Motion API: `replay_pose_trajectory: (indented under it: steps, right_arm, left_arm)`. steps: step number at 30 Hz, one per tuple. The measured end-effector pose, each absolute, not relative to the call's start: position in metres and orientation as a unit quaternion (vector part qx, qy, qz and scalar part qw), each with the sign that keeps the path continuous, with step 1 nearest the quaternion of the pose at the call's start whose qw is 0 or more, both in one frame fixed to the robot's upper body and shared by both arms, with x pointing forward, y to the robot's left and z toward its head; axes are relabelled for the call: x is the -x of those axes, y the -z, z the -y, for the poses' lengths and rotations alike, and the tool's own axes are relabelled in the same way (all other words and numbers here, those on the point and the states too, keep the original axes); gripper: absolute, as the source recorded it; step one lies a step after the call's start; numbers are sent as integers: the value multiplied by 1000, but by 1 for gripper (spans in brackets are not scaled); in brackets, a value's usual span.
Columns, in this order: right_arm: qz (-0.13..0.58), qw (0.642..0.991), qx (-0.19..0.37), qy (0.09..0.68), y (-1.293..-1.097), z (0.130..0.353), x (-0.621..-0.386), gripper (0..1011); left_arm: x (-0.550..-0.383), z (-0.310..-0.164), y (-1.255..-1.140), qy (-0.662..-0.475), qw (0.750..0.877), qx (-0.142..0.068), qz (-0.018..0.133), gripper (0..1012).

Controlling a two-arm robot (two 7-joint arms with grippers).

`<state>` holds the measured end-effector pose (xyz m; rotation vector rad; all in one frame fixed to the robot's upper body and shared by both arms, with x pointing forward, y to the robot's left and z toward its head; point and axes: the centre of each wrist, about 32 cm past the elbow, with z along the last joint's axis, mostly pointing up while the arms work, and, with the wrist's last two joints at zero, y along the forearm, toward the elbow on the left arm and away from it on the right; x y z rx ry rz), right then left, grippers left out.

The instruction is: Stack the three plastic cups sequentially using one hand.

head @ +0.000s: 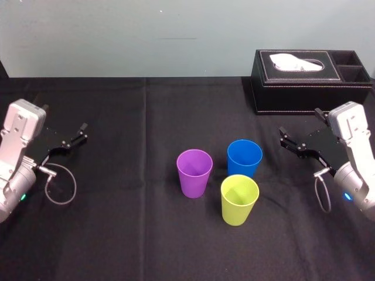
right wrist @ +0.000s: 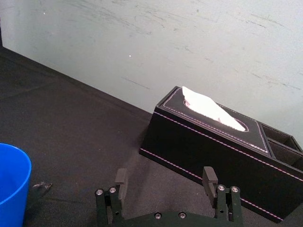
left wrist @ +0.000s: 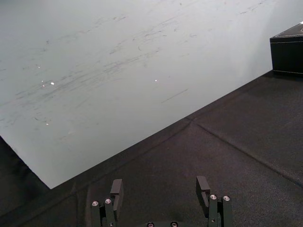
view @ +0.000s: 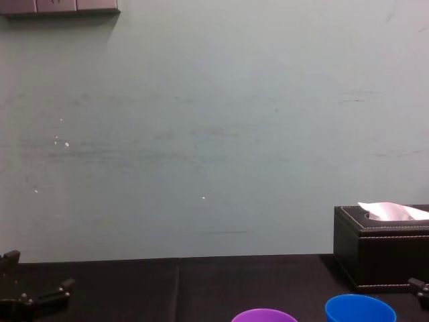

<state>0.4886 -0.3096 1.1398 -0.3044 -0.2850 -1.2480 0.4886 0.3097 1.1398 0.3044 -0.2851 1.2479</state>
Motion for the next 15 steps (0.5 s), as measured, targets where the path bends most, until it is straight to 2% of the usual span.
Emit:
replay_pose_trajectory:
  steps: [15]
  right_arm:
    - [132, 791, 141, 580, -1140, 310, -489, 1003]
  left_arm:
    - [-489, -310, -1140, -580, 791, -141, 132, 1011]
